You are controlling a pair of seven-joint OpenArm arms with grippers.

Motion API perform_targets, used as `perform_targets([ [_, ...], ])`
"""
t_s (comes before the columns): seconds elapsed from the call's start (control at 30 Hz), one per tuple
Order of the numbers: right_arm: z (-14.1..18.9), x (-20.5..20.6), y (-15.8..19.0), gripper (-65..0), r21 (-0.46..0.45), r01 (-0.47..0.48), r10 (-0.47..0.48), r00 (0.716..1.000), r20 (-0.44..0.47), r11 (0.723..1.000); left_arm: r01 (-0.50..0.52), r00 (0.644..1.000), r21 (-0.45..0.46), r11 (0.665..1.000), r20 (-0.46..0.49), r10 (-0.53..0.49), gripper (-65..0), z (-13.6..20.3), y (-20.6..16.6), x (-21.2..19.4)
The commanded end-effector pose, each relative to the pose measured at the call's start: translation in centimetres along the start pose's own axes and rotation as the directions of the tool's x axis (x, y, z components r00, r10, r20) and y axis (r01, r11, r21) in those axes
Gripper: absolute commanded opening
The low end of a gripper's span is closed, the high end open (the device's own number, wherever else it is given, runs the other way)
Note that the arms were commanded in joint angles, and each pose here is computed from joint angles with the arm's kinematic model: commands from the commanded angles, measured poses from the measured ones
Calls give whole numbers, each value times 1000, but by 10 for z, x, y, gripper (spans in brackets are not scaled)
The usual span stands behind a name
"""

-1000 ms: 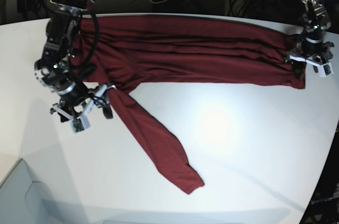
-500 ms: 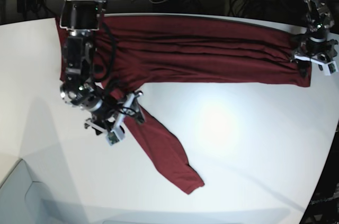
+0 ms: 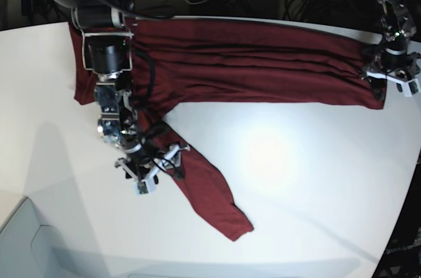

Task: Layout the t-shirt on the table in an organized manner, then fold the t-shirt properly
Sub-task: 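Move the right gripper to the loose sleeve and grasp its cuff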

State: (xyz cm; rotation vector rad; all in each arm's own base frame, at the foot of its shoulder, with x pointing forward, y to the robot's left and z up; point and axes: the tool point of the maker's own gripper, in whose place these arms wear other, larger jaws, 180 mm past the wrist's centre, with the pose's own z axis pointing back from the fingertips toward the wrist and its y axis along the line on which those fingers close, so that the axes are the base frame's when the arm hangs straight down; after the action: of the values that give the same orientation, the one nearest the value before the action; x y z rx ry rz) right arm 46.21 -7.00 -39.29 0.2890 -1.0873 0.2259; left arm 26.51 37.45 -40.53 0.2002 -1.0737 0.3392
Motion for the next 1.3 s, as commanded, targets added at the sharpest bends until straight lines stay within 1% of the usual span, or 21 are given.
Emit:
perform_targets([
  [0.0, -1, 23, -9, -218, -19, -2, 3, 998, 64, 1000, 13, 998, 5, 1000, 59, -14, -231, -1, 4, 21],
  [0.23, -3, 6, -7, -219, -14, 27, -26, 998, 63, 1000, 13, 998, 5, 1000, 60, -13, -231, -1, 4, 21],
  [0.3, -4, 3, -7, -240, -15, 33, -32, 997, 67, 999, 13, 998, 5, 1000, 60, -13, -231, -1, 4, 21],
  [0.6, -3, 1, -7, -423, -14, 35, -33, 997, 69, 999, 12, 999, 4, 1000, 50, -12, -231, -2, 3, 17],
  [0.7, -3, 1, -7, -510, -14, 35, -33, 997, 69, 999, 12, 999, 4, 1000, 50, -12, -231, -2, 3, 17],
  [0.77, -3, -1, -7, -581, -14, 35, -34, 997, 63, 999, 12, 999, 4, 1000, 49, -12, -231, -2, 4, 17],
  [0.83, -3, -1, -6, -635, -13, 34, -33, 998, 59, 999, 12, 999, 4, 1000, 49, -12, -231, -2, 4, 17],
  [0.87, -3, -4, -6, -650, -13, 35, -34, 998, 55, 999, 11, 999, 6, 1000, 49, -11, -231, -2, 4, 17],
  [1.07, -2, -1, -6, -650, -11, 32, -31, 997, 64, 999, 12, 998, 3, 1000, 61, -12, -231, -2, 3, 22],
  [1.13, 0, 14, -7, -650, -14, 16, -15, 995, 100, 1000, 10, 998, 2, 1000, 65, -10, -231, -2, 3, 23],
  [1.2, 9, 20, -5, -650, -20, 2, 1, 991, 132, 1000, 7, 998, 3, 1000, 66, -8, -231, -2, 3, 23],
  [1.27, 18, 35, -4, -650, -27, -20, 24, 983, 183, 999, 8, 998, 3, 1000, 68, -8, -231, -2, 3, 24],
])
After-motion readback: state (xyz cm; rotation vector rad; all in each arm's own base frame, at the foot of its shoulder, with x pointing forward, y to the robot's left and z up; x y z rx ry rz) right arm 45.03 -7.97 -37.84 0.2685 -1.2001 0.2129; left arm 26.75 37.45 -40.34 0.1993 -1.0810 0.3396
